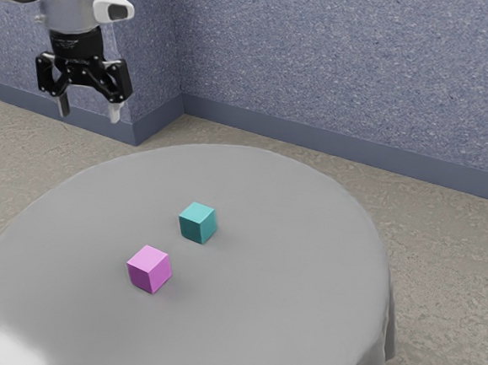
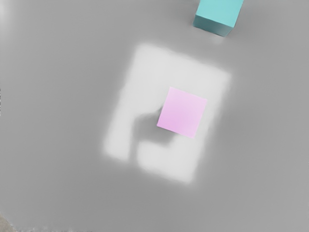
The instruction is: Pick up the blue block with one arm, and put the blue block on the pink block with one arm
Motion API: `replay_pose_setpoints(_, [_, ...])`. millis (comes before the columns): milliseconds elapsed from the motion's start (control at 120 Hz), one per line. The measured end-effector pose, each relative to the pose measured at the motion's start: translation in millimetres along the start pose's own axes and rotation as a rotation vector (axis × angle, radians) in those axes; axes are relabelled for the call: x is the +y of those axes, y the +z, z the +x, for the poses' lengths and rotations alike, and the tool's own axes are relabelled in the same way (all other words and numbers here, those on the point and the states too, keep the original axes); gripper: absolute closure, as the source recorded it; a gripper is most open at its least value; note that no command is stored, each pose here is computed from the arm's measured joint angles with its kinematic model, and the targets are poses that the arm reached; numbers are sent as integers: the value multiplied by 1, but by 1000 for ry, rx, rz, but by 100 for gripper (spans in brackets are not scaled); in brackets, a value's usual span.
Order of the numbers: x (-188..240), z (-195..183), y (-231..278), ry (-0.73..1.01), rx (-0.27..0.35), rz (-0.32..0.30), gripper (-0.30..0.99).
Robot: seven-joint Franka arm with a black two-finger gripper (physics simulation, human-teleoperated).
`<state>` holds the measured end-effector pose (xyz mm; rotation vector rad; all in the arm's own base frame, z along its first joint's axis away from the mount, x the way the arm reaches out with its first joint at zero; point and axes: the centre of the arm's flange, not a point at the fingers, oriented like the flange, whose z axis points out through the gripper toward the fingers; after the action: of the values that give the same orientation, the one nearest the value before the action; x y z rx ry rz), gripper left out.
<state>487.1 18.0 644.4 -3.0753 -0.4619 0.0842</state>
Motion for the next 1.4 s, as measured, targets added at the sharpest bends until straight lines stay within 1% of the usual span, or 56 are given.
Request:
replay_pose_setpoints(133, [1, 4, 0, -115, 12, -3, 0])
replay_pose_setpoints(192, [2, 2, -1, -152, 21, 7, 0])
replay_pose_setpoints(233, [14, 4, 4, -159, 13, 21, 0])
replay_pose_setpoints(267, [30, 8, 15, -154, -5, 38, 0])
replay_pose_setpoints(358, [77, 41, 67, -138, -74, 95, 0])
replay_pose_setpoints(417, [100, 62, 106, -126, -103, 120, 0])
replay_pose_setpoints(492, [99, 102, 145, -160, -115, 126, 0])
replay_pose_setpoints(550, [94, 125, 173, -181, -117, 125, 0])
replay_pose_setpoints(683, [95, 153, 220, -199, -100, 105, 0])
replay_pose_setpoints(758, [93, 147, 246, -192, -86, 92, 0])
replay_pose_setpoints(892, [95, 155, 261, -145, 10, 47, 0])
replay_pose_setpoints(967, [95, 163, 266, -116, 53, 22, 0])
replay_pose_setpoints(1100, [89, 173, 275, -77, 98, -4, 0])
replay_pose_setpoints(1258, [86, 180, 289, 2, 114, -8, 0])
replay_pose_setpoints(1400, [87, 185, 311, 54, 95, -20, 0])
